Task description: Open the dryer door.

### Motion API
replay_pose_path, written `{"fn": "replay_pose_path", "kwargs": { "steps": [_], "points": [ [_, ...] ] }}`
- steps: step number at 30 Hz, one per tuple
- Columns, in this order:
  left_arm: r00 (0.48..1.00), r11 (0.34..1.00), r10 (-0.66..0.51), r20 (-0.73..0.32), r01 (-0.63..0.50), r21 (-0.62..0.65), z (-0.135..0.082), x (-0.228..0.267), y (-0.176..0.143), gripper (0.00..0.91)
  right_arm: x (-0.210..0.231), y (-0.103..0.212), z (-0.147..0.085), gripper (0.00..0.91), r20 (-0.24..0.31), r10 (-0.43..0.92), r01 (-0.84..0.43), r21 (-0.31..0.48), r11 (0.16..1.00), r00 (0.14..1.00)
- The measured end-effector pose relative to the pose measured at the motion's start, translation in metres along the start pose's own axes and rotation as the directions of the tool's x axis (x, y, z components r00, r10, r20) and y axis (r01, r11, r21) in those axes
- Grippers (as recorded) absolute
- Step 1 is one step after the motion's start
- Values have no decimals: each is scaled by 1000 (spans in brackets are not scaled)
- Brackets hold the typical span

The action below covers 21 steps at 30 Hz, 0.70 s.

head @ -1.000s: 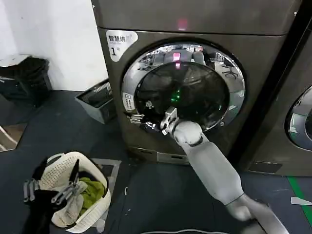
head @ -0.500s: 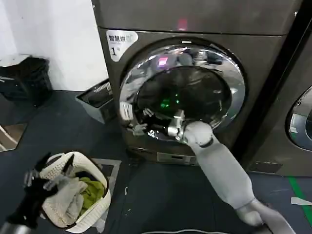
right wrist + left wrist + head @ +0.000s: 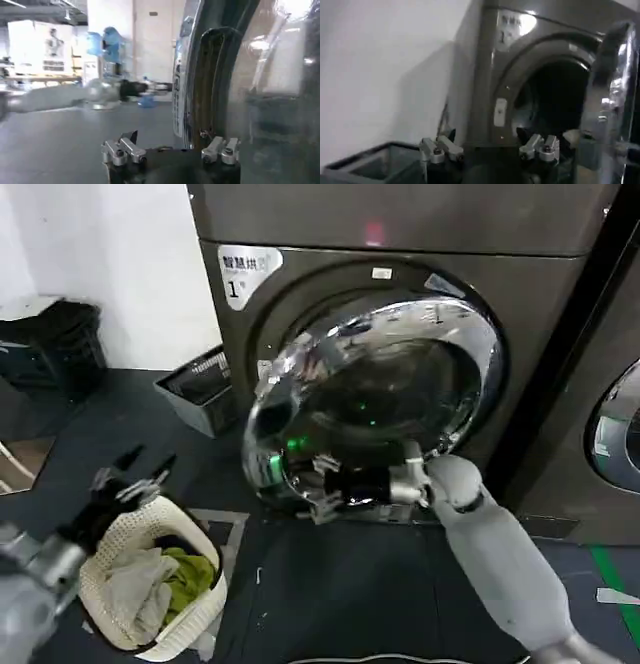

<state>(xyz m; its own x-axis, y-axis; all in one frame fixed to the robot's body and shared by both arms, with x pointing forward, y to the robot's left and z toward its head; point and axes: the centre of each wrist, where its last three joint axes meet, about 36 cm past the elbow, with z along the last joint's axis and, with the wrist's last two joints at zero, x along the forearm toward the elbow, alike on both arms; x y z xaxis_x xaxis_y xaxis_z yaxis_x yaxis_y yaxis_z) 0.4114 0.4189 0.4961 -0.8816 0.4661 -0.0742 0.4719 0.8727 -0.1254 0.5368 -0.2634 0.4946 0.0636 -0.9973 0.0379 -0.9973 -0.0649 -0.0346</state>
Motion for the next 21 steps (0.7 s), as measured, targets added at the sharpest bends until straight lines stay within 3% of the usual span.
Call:
{"fn": "replay_pose_path", "kwargs": {
  "steps": [6,11,16,21],
  "points": [
    [995,994,103,-12,-102,39,2,-41,20,907,27,41,0,907,0,-56,56,54,997,998],
    [983,981,183,1,-182,69,8,-89,25,907,59,80,-5,907,30,-23,20,107,994,999],
    [958,956,288,-10,-287,62,16,-139,12,907,102,120,-2,907,60,86,-93,133,987,995],
    [898,898,439,-29,-437,50,25,-185,-19,907,162,159,1,907,116,282,-298,151,943,952]
  ]
}}
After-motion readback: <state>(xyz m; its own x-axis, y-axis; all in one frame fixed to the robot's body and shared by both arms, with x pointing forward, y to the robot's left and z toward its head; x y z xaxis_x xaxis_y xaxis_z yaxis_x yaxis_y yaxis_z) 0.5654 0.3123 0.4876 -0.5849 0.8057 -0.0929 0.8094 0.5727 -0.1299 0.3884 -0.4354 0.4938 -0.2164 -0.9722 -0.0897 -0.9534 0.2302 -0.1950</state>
